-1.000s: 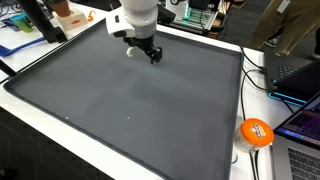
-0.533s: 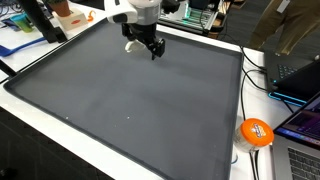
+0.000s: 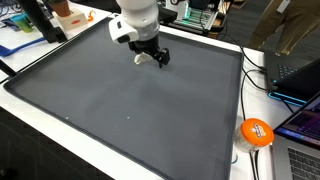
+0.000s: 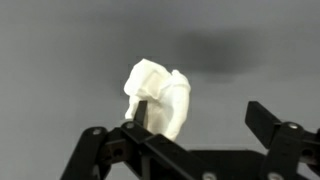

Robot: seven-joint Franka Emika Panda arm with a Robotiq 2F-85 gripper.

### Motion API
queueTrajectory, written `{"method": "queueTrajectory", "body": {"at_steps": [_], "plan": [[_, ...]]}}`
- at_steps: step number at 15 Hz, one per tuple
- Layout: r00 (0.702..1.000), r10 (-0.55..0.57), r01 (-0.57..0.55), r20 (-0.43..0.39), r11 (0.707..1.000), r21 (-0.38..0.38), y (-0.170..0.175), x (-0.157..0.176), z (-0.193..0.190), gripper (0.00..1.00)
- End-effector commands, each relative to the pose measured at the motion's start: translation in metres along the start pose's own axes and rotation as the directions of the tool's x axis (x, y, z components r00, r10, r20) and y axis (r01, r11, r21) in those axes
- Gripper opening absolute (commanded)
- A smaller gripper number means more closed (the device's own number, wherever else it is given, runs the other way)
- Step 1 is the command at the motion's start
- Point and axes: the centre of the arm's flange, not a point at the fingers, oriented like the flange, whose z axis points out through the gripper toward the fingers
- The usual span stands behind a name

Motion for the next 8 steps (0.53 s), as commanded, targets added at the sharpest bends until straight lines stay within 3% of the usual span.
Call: {"method": "queueTrajectory", "body": {"at_steps": [1,2,4,6,8], "plan": [[0.999,-0.048,0.05,-0.019,0.98,0.191,0.01,0.021,0.019,1.0],[0.999,-0.05,0.052,-0.015,0.974,0.222,0.013,0.026,0.024,1.0],[0.999,-0.033,0.028,0.023,0.982,0.186,0.022,0.032,0.037,1.0],[1.0,0.025,-0.025,-0.015,0.999,0.021,0.034,0.032,0.044,1.0],[0.999,0.033,-0.036,-0.031,0.996,-0.076,0.043,0.025,0.034,1.0]]}}
